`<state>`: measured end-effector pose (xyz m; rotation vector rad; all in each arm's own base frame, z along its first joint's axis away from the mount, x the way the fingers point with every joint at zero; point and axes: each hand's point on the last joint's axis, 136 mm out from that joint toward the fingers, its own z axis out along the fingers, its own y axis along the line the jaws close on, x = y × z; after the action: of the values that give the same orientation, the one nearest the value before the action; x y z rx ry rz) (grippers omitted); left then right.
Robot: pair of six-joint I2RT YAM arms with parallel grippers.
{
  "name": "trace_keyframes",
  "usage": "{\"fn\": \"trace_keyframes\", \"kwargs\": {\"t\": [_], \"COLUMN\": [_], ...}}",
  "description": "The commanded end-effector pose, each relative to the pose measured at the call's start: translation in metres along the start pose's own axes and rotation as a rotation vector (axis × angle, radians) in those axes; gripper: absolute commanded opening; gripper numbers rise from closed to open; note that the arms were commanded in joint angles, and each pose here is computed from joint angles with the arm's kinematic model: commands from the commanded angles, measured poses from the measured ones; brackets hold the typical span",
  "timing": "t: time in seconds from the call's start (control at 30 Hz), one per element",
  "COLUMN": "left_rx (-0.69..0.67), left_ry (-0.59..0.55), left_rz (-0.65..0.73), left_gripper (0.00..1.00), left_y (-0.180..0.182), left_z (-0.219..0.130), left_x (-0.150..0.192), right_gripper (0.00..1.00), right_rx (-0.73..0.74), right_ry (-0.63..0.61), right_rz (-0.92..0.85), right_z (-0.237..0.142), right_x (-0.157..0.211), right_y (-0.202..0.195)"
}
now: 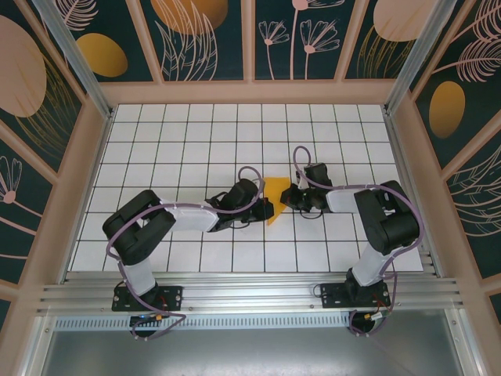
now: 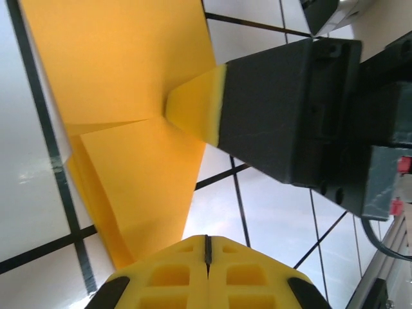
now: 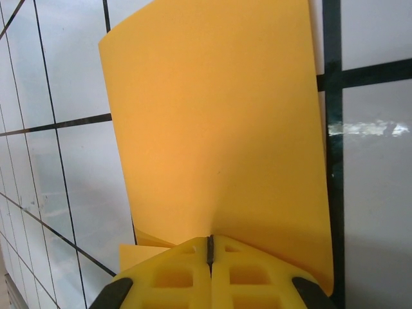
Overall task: Fold a paper plane with a square sheet of paper (pick it up from the middle)
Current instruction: Third fold the triangle at the center of the table.
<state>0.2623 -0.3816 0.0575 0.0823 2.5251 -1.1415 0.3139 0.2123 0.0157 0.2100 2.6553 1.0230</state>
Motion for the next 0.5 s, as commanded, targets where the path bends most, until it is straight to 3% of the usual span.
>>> {"fn": "trace_keyframes", "kwargs": {"t": [0.0,0.47], "left_rx": [0.09,0.051], "left_ry": [-0.005,0.063], "left_rz": [-0.003,-0.027], "left_gripper": [0.04,0.05], "left_y": [-0.024,-0.011], "left_z": [0.005,0.027], "left_x": [-0.008,0.002], "right_gripper": [0.05,0.05], "right_rx": [0.169,0.175], "right_ry": [0.077,0.079], "right_rz": [0.062,0.062], "right_z": [0.008,0.008], "right_x": [0.029,0.029], "right_y": [-0.044,-0.046]}}
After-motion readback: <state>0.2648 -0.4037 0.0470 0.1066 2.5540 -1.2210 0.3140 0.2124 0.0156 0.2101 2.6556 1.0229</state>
